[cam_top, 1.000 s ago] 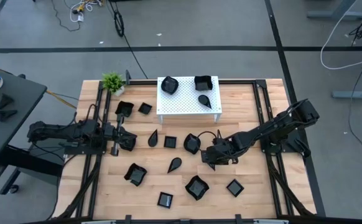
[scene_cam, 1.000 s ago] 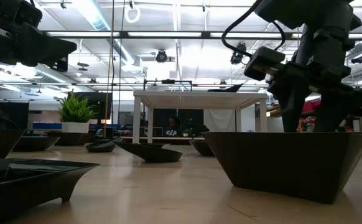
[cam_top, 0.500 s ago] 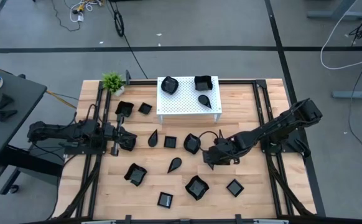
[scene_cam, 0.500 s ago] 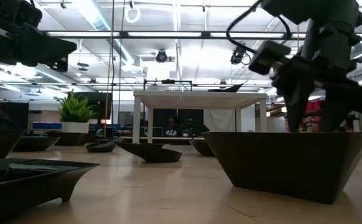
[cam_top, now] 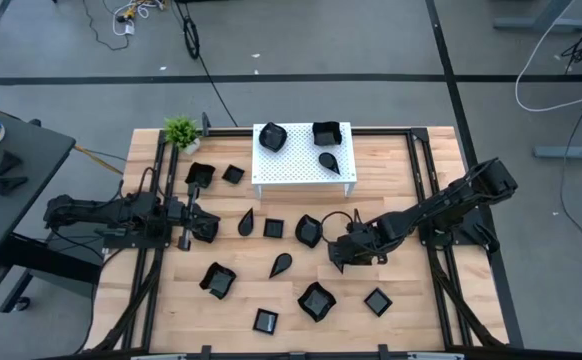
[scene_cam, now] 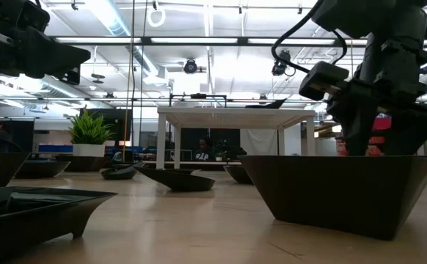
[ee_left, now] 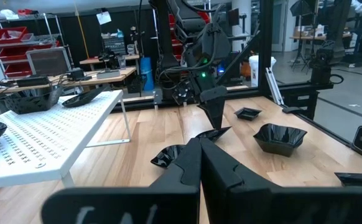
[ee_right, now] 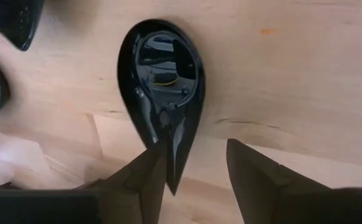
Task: Pick & Place Mini shaped plates
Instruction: Stack the drop-shaped plate on top of the drop-shaped plate on the shelf
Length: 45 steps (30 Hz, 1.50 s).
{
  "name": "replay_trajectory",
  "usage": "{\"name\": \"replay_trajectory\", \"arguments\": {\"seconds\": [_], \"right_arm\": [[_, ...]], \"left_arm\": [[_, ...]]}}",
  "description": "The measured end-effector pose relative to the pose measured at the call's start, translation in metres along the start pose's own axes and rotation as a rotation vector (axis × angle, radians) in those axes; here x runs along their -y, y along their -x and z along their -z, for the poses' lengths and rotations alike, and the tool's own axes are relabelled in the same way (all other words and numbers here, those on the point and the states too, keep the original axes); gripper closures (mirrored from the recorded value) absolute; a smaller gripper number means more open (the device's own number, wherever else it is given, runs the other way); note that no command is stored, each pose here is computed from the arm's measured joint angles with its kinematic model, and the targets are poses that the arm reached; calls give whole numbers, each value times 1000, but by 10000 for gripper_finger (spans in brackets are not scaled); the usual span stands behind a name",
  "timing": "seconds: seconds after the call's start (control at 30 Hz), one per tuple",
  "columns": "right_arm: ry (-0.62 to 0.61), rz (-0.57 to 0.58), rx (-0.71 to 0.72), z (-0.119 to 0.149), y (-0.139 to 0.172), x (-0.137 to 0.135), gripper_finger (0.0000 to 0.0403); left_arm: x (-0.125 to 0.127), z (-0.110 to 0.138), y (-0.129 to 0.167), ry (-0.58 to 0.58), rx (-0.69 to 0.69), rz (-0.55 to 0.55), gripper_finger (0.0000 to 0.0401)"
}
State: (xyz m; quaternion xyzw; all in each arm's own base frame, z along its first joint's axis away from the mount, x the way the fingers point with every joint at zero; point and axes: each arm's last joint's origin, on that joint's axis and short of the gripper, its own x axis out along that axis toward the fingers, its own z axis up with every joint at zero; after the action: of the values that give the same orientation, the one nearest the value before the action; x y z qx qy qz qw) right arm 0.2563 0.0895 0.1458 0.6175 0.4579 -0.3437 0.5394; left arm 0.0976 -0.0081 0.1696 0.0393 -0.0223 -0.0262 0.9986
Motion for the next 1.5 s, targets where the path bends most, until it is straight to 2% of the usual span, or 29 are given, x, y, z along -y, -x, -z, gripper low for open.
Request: {"name": "replay_trajectory", "arguments": {"seconds": [0.73,1.23,1.5], "right_arm": [[-27,-6,13,-6,-7,-3,236],[-42,-6,9,-6,-7,-3,341],[-35,-7,9,-6,-7,-3,374]], "left_arm": [[0,0,0,0,0,0,398],[0,0,0,0,-1,0,398],[0,0,0,0,0,0,398]]}}
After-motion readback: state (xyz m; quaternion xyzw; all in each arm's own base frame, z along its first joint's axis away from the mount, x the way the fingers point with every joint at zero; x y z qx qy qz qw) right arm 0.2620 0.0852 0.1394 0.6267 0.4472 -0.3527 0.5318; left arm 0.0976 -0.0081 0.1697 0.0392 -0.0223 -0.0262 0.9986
